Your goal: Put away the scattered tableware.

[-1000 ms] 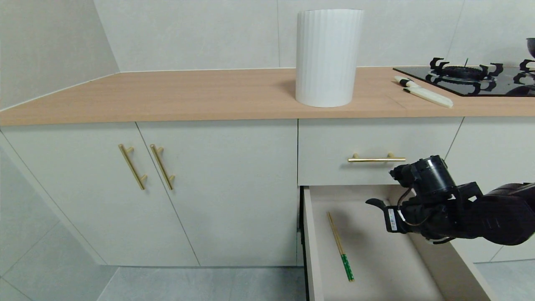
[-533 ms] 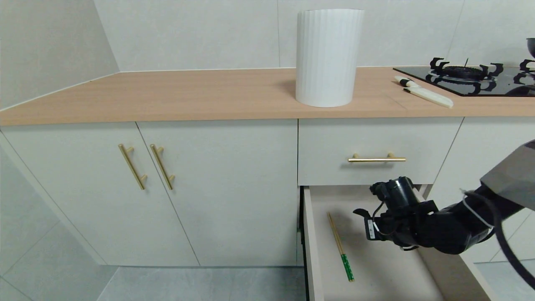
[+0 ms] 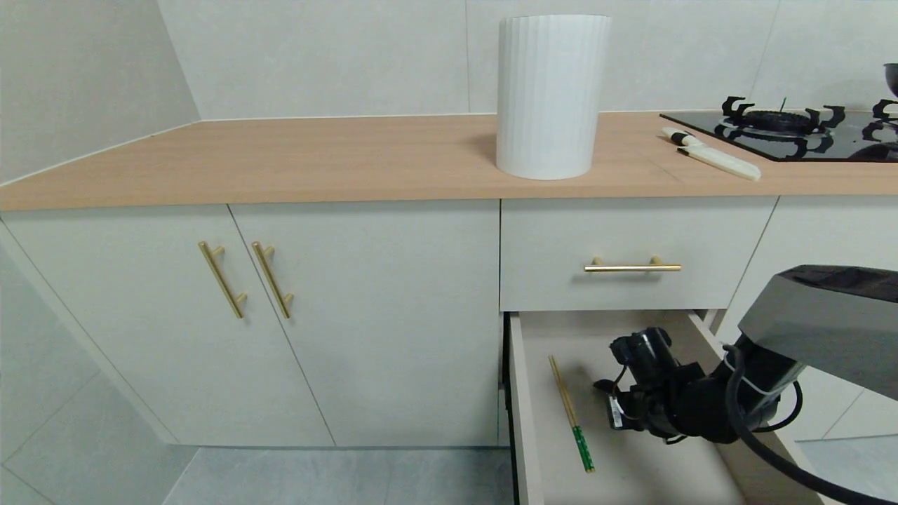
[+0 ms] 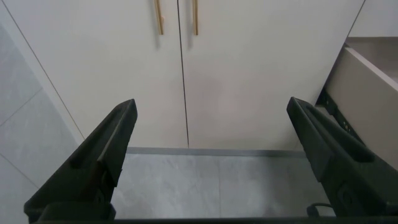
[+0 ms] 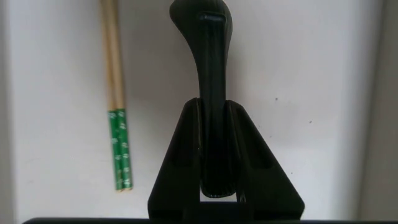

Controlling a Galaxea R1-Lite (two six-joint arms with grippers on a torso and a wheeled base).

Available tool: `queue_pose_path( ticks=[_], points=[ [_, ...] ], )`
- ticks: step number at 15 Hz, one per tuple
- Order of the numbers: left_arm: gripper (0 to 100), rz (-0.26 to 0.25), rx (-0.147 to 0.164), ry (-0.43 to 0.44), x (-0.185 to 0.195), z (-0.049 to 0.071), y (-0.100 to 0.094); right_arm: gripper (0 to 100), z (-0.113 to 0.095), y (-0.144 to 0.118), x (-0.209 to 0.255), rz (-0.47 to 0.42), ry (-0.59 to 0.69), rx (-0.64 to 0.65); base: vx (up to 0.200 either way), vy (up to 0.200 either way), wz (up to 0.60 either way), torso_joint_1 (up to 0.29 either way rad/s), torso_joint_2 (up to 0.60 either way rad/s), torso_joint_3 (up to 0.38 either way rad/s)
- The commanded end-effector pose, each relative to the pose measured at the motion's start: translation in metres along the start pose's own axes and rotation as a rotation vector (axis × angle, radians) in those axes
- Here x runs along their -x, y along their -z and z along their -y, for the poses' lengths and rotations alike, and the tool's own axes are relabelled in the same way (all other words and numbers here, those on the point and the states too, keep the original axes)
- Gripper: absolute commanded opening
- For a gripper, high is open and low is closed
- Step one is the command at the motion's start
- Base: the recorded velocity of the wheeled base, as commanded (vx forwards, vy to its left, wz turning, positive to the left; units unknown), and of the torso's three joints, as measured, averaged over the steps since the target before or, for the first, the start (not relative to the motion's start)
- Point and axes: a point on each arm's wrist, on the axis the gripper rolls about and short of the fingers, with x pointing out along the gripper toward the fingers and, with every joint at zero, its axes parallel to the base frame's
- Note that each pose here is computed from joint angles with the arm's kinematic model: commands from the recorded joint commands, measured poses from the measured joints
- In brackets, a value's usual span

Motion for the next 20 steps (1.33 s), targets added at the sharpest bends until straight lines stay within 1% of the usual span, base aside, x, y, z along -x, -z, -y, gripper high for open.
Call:
queue_pose_path(
  ticks=[1,15,16,20],
  points=[
    [100,0.0,0.0,-0.001,0.0,0.0,0.0,0,0.0007,0.0061,-0.0093,-0.025,0.016,0.005,0.0,0.0,0.0,0.0,0.0,0.0],
    [100,0.0,0.0,-0.001,0.0,0.0,0.0,0,0.0018,0.0063,-0.0108,-0.023,0.03,0.004,0.0,0.0,0.0,0.0,0.0,0.0],
    [100,0.0,0.0,-0.001,0.0,0.0,0.0,100,0.0018,0.0067,-0.0112,-0.025,0.03,0.004,0.0,0.0,0.0,0.0,0.0,0.0],
    [100,0.0,0.0,-0.001,0.0,0.0,0.0,100,0.002,0.0058,-0.0095,-0.022,0.029,0.002,0.0,0.0,0.0,0.0,0.0,0.0]
  ],
)
